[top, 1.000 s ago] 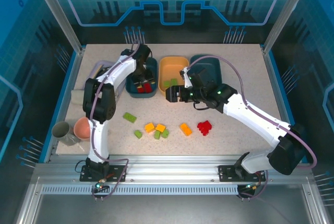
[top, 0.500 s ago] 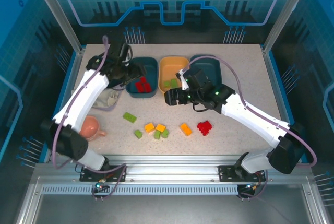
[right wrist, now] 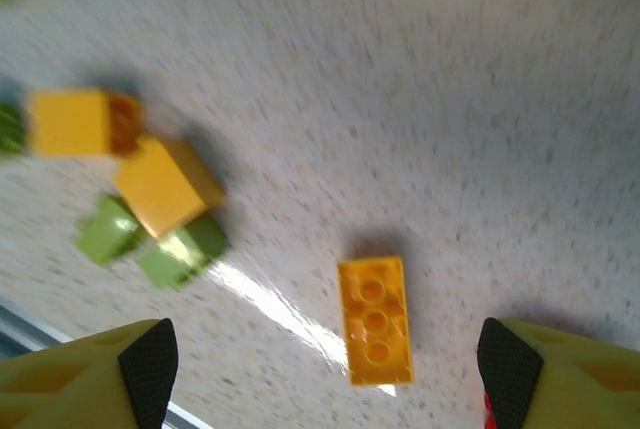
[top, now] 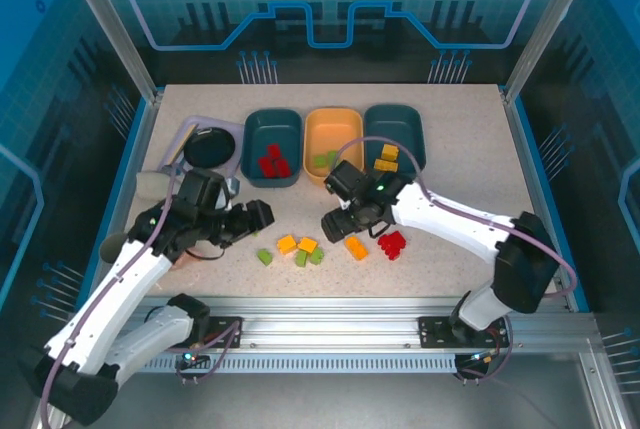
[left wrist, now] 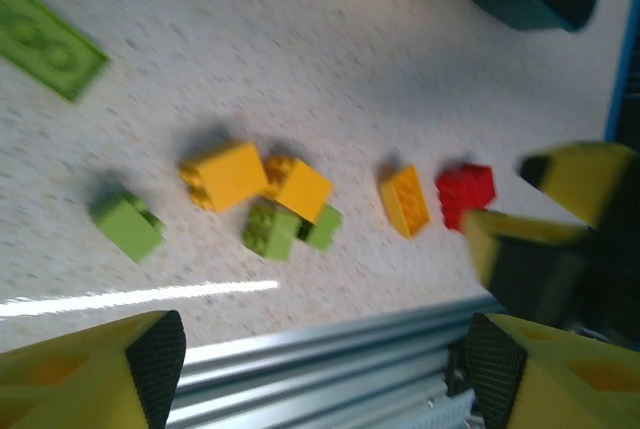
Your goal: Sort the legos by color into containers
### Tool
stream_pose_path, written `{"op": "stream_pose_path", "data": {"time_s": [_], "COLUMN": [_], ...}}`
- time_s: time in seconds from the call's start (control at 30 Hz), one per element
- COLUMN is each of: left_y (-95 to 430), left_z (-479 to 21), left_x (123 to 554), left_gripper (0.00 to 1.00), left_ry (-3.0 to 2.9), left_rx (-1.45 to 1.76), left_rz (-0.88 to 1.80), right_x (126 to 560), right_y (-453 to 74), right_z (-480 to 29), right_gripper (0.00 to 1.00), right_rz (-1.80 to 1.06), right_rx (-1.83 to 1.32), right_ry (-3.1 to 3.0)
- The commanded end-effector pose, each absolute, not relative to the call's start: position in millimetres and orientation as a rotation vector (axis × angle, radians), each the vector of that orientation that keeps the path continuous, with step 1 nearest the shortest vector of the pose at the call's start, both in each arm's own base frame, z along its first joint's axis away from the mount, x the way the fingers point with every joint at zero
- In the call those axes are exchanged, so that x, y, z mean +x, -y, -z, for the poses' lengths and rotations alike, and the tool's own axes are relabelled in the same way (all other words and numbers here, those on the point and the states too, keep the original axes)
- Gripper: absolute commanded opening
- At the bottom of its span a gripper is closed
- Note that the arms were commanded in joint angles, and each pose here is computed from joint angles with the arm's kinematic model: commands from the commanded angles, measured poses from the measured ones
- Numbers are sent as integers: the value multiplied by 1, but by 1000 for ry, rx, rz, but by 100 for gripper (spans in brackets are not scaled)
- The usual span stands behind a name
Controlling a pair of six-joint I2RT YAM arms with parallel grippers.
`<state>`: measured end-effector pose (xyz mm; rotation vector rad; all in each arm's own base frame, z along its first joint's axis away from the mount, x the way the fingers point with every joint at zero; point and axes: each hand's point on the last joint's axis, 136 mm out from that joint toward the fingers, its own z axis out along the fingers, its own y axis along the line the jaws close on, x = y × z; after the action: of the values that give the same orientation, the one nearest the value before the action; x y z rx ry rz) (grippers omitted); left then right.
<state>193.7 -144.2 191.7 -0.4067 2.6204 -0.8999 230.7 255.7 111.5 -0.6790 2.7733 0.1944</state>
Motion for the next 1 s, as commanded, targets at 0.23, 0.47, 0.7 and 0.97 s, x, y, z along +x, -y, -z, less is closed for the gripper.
{"op": "stream_pose_path", "data": {"time_s": [0.23,0.47,0.7,0.97], "left_y": [172,176,178,190], "left_z": [-199,-208,-209,-221], "left_x": [188,192,191,202], "left_gripper": [79,79,79,79], "left_ry": [-2573,-2562,-2553,-2517], "left_rx": [-337,-300,-293,-257], "left_rz": [1073,1067,1073,1105], "right_x": [225,220,220,256], "right_y": [-237,-238,-233,-225], "right_z": [-42,-19,-16,-79], "right_gripper": [83,63,41,32], "right_rz": [9,-24,9,9], "right_rx": [-796,-810,-770,-602], "right_ry": [-2994,-3050,-3051,-2912]}}
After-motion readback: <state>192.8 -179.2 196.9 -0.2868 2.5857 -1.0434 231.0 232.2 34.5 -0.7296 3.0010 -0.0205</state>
